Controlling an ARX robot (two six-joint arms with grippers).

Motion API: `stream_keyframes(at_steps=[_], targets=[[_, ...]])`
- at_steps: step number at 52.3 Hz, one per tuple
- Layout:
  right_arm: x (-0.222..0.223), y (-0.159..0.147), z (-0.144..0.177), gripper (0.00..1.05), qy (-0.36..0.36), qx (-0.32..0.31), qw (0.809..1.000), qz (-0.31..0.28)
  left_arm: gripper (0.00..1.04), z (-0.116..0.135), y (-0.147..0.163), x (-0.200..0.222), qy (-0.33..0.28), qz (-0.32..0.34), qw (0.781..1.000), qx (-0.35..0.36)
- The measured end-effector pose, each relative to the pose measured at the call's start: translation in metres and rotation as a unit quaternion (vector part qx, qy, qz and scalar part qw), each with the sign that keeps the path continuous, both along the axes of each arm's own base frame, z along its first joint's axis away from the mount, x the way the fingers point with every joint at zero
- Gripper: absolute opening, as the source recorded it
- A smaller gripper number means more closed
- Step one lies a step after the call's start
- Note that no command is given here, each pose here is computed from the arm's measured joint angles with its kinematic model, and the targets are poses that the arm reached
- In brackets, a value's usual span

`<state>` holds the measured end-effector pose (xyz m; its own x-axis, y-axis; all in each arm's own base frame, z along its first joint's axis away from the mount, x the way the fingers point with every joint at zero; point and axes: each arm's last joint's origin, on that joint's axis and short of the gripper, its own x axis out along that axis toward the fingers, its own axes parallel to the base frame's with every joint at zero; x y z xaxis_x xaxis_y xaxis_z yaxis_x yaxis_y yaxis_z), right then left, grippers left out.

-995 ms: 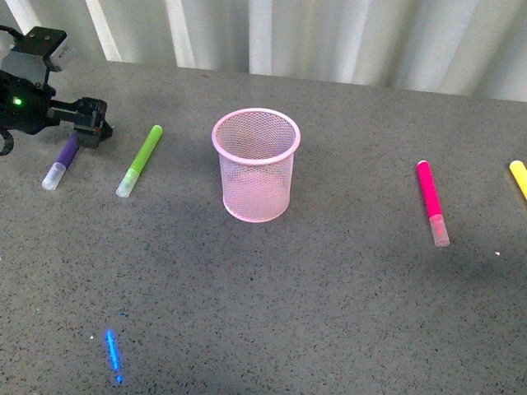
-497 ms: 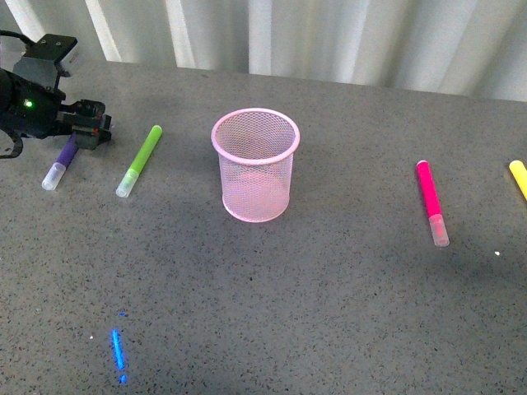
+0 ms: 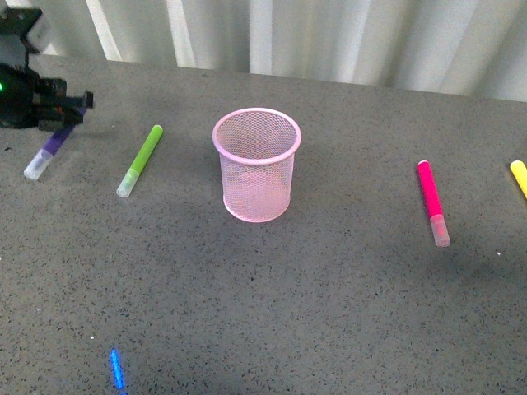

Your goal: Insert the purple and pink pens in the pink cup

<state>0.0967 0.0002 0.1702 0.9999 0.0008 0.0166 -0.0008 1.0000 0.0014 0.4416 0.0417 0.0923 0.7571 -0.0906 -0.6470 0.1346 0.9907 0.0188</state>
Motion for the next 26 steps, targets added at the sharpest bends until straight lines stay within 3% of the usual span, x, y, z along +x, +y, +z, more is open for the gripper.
stream_keyframes(at_steps=[9, 18, 26], targets=[[0.0, 0.0, 0.0, 0.98, 0.0, 0.0, 1.0, 0.0, 0.13, 0.055, -0.021, -0.011, -0.114, -0.004, 0.992, -0.046], [0.0, 0.0, 0.0, 0.98, 0.0, 0.0, 1.0, 0.0, 0.13, 0.109, -0.072, -0.043, -0.246, -0.014, 0.96, -0.13], [0.0, 0.0, 0.0, 0.98, 0.0, 0.0, 1.0, 0.0, 0.13, 0.114, -0.121, -0.067, -0.305, -0.006, 0.931, -0.199]])
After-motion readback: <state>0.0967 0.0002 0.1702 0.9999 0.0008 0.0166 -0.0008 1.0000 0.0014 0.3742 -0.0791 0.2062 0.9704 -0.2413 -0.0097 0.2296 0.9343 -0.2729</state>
